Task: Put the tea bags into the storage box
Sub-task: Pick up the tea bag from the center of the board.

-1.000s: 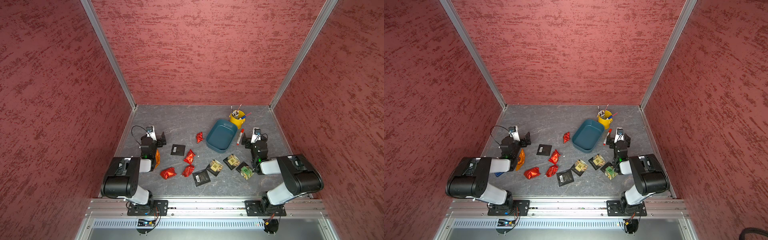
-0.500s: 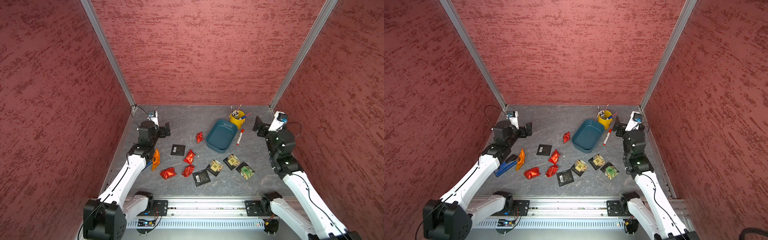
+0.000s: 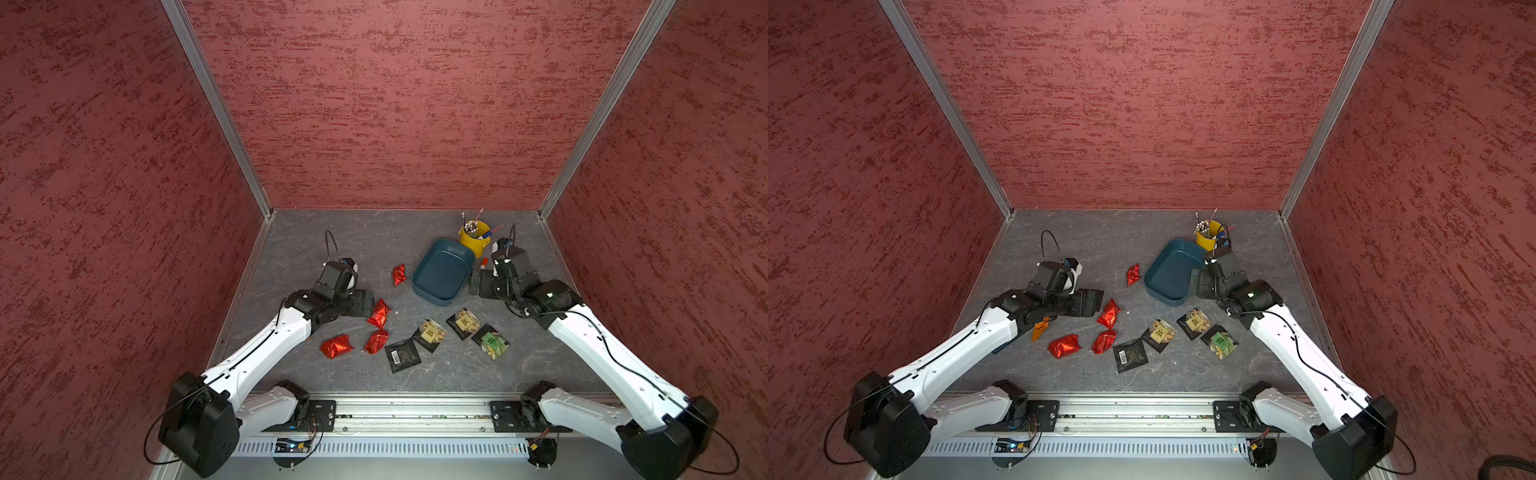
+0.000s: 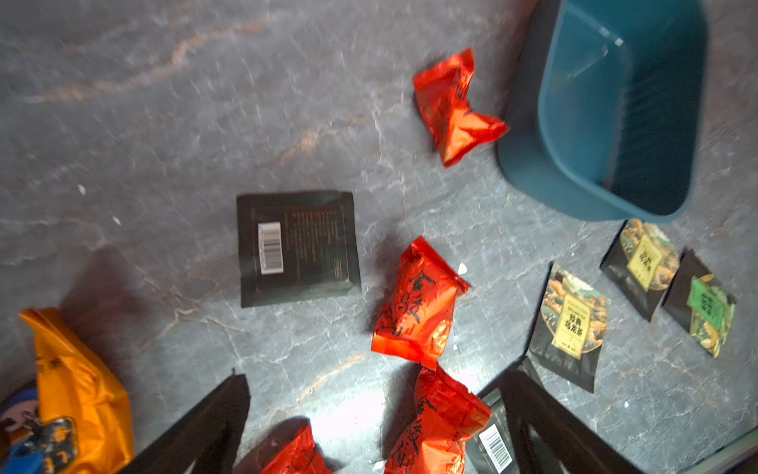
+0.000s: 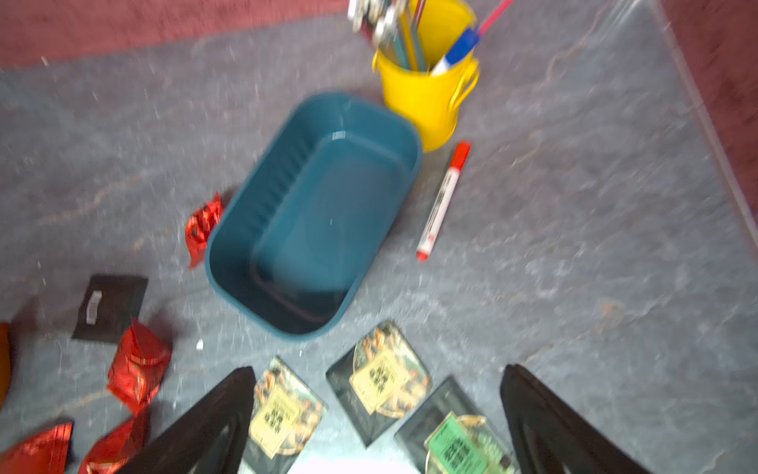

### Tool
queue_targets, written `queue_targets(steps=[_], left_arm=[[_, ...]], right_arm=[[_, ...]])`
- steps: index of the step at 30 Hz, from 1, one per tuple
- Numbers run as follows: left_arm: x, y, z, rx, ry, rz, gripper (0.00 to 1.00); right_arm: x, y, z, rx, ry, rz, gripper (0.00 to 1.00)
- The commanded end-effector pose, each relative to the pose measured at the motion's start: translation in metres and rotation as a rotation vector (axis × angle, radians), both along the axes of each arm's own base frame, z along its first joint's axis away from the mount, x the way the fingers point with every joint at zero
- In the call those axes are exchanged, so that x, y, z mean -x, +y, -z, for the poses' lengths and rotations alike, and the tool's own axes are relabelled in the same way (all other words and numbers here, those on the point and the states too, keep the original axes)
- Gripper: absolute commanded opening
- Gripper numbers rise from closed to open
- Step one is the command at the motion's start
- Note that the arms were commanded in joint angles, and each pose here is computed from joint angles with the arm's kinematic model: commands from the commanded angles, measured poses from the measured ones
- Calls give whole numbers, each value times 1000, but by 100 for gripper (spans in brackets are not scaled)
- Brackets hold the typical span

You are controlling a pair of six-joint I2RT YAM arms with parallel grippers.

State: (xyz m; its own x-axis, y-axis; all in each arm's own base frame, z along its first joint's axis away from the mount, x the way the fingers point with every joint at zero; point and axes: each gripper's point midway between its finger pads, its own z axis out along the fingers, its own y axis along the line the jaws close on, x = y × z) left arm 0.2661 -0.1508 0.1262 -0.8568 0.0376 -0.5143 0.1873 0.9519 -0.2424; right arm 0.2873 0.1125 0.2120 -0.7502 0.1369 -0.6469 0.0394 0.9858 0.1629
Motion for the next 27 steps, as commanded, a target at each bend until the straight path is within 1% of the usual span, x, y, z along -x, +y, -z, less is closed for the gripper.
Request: queue_targets(steps=[1, 6, 8, 17, 19, 22, 24, 27], left_arm=[[9, -14, 6, 30, 67, 40, 100], [14, -35, 20, 24, 119, 148, 100], [13, -40, 25, 22, 133, 170, 100], [-11, -55, 48, -23, 188, 190, 100], [-13, -61, 52, -22, 203, 207, 100], [-15, -66, 60, -50, 226, 225, 99], [-17, -69, 65, -65, 234, 232, 97], [-18, -72, 71, -76, 247, 236, 92]], right_arm=[[13, 6, 14, -31, 75, 29, 98], [18, 8, 24, -27, 93, 29, 98], [19, 6, 25, -18, 91, 26, 98], [19, 7, 29, -5, 108, 20, 98], [20, 6, 29, -3, 108, 24, 98], [21, 2, 29, 6, 108, 32, 99], [23, 1, 30, 10, 108, 32, 98], [25, -1, 31, 16, 110, 31, 98]])
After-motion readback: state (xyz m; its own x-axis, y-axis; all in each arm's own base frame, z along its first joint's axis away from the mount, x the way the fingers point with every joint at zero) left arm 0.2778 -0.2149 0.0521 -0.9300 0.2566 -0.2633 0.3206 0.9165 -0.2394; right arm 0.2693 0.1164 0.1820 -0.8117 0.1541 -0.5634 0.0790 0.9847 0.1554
